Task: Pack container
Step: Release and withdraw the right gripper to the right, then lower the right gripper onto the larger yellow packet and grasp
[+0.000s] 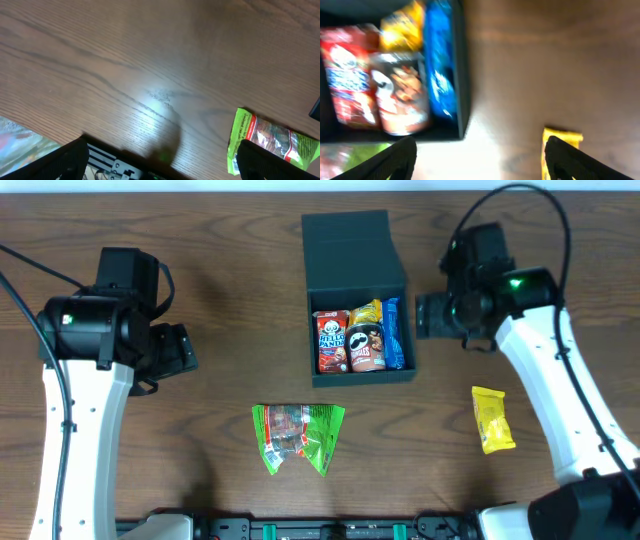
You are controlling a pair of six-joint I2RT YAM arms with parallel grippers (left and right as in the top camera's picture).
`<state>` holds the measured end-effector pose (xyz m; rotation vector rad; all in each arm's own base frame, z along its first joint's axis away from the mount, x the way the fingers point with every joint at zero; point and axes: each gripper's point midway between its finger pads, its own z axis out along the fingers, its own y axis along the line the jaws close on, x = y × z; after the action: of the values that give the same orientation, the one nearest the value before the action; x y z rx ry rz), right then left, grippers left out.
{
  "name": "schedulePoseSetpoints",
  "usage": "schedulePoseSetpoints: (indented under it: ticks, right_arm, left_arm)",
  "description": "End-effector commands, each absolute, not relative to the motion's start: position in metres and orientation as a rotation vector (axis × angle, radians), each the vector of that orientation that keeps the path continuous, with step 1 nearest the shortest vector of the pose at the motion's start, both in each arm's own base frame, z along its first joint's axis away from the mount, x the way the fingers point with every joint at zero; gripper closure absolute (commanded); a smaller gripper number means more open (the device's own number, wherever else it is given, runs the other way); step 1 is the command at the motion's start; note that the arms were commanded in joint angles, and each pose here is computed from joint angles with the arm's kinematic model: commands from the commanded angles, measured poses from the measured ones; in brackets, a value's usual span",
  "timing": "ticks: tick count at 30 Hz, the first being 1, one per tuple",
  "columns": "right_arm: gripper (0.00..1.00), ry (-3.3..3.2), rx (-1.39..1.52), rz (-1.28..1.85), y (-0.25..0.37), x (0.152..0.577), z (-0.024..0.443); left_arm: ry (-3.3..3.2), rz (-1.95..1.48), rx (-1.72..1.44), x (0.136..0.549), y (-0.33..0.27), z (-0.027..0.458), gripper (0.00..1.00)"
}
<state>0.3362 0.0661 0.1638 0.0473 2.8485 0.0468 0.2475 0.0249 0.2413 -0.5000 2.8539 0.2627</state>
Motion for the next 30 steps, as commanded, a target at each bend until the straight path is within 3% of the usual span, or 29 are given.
schedulePoseSetpoints:
  ticks: [1, 10, 13, 28, 30]
  right_arm:
    - [0.14, 2.843, 0.107, -0.073, 0.052, 0.312, 0.160]
    - [0.01, 2.799, 0.217, -0.047, 0.026, 0.236, 0.151]
    - [0.01, 2.797, 0.117, -0.002, 0.027, 0.214, 0.151]
    - [0.01, 2.827, 0.482, -0.101, -0.009, 0.191, 0.144]
    - [0.01, 2.821, 0.659, -0.092, -0.016, 0.186, 0.140]
  left_arm:
    - [2.853, 0.286, -0.513, 0.246, 0.029, 0.241, 0.05]
    - [2.853, 0.286, -0.513, 0.246, 0.029, 0.241, 0.05]
    - [2.854, 0.286, -0.513, 0.246, 0.029, 0.241, 0.05]
    - [2.854, 0.286, -0.513, 0.246, 0.029, 0.241, 0.05]
    - [2.854, 0.286, -0.513, 0.246, 0.029, 0.241, 0.05]
